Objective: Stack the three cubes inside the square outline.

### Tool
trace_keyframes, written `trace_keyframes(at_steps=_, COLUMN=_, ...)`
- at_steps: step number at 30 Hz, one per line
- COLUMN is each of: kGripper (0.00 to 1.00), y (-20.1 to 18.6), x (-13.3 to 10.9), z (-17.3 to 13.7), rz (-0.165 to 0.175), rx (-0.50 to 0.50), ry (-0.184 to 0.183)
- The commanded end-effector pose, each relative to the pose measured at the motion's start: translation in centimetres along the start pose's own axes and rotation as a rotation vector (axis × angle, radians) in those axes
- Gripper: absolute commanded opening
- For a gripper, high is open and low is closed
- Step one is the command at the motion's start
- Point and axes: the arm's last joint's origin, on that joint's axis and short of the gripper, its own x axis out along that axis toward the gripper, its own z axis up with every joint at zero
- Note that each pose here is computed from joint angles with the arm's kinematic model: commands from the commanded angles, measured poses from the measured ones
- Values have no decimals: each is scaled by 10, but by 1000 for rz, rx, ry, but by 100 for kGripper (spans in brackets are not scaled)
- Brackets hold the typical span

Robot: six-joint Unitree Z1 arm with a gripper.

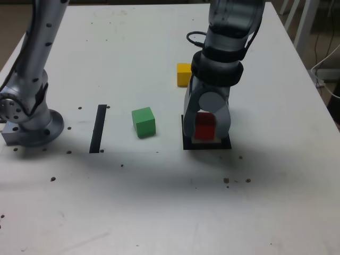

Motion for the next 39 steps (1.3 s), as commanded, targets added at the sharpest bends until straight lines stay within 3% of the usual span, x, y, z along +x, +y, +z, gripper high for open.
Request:
trace_keyframes(at_steps=1, kGripper=35, y=1, x=1, z=0, rz=0, rx=3, ry=-4)
trace_keyframes(at_steps=7, kGripper=75, y=0, x=4, z=1, rz=-10, rx=23, ry=-13)
trace_keyframes(at_steps=15, kGripper=93, y=2, x=7, z=-2, rz=-12, rx=24, ry=-10)
trace_keyframes(at_steps=28, kGripper=99, y=36, x=-19, z=-37, rz=49, rx=-80, ry=-62)
trace_keyframes(at_steps=39, kGripper=99, y=80, x=-29, z=-60, rz=83, rx=-170, ry=-27)
